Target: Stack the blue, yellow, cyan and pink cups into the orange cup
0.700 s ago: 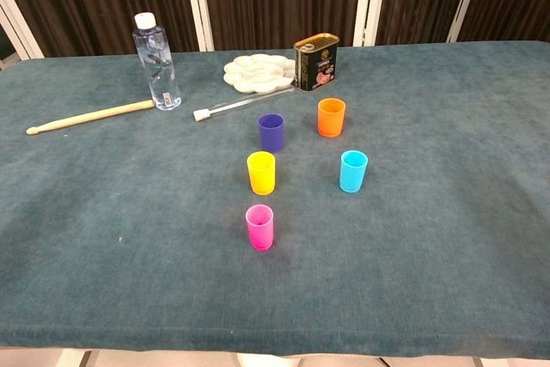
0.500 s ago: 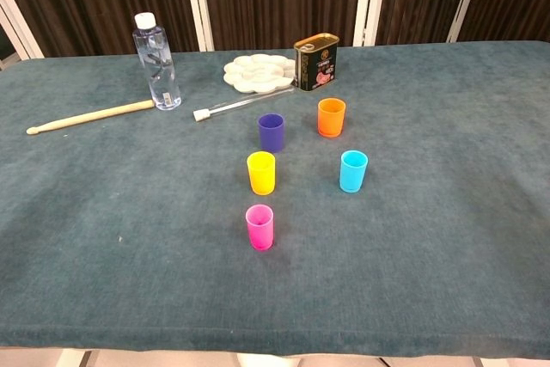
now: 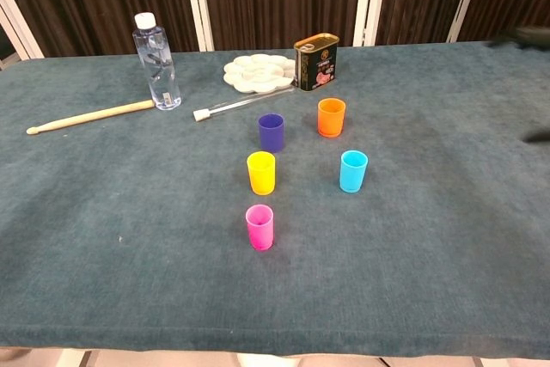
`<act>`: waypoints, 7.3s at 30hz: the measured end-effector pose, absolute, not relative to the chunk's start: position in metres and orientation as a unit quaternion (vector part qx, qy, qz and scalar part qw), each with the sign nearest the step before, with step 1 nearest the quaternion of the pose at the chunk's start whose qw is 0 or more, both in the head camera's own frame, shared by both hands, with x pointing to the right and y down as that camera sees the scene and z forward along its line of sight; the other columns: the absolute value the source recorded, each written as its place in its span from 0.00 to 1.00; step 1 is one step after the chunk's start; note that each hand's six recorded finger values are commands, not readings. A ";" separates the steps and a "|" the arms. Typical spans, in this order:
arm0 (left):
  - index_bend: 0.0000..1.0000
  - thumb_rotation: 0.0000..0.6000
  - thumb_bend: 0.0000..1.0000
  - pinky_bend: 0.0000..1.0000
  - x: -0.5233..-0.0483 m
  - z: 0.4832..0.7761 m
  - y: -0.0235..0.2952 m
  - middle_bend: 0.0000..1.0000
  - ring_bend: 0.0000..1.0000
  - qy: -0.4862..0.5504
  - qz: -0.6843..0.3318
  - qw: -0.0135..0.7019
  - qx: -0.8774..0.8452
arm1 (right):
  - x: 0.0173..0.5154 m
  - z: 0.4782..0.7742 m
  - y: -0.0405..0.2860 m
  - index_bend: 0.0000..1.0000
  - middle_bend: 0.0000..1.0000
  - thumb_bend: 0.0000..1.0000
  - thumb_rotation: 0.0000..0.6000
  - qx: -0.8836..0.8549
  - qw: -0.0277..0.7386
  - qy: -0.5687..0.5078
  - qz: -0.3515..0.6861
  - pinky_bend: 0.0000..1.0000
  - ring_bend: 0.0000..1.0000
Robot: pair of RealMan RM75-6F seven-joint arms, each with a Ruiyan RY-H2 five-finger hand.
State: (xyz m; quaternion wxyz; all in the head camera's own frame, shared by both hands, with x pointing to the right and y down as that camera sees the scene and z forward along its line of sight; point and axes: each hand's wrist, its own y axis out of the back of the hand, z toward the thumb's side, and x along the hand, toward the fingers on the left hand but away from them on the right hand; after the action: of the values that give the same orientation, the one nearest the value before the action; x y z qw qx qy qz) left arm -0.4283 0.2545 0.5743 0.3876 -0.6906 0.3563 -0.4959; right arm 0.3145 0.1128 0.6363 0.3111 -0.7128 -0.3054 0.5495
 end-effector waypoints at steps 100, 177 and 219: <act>0.00 1.00 0.44 0.08 -0.430 0.564 0.258 0.00 0.00 0.360 -0.484 0.390 -0.696 | 0.127 0.732 0.011 0.64 0.02 0.48 1.00 -0.672 0.334 -0.312 0.582 0.00 0.00; 0.00 1.00 0.42 0.08 -0.436 0.561 0.259 0.00 0.00 0.364 -0.492 0.379 -0.694 | 0.138 0.698 0.025 0.60 0.05 0.48 1.00 -0.674 0.349 -0.355 0.546 0.00 0.00; 0.00 1.00 0.42 0.08 -0.433 0.567 0.261 0.00 0.00 0.353 -0.500 0.378 -0.695 | 0.142 0.673 0.104 0.21 0.00 0.47 1.00 -0.771 0.340 -0.239 0.483 0.00 0.00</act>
State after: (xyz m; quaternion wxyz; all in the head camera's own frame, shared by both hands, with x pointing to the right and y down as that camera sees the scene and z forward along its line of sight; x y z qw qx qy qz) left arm -0.4334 0.2610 0.5669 0.3778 -0.6946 0.3532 -0.5001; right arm 0.1416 0.1036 0.6734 0.3403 -0.7706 -0.2385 0.4833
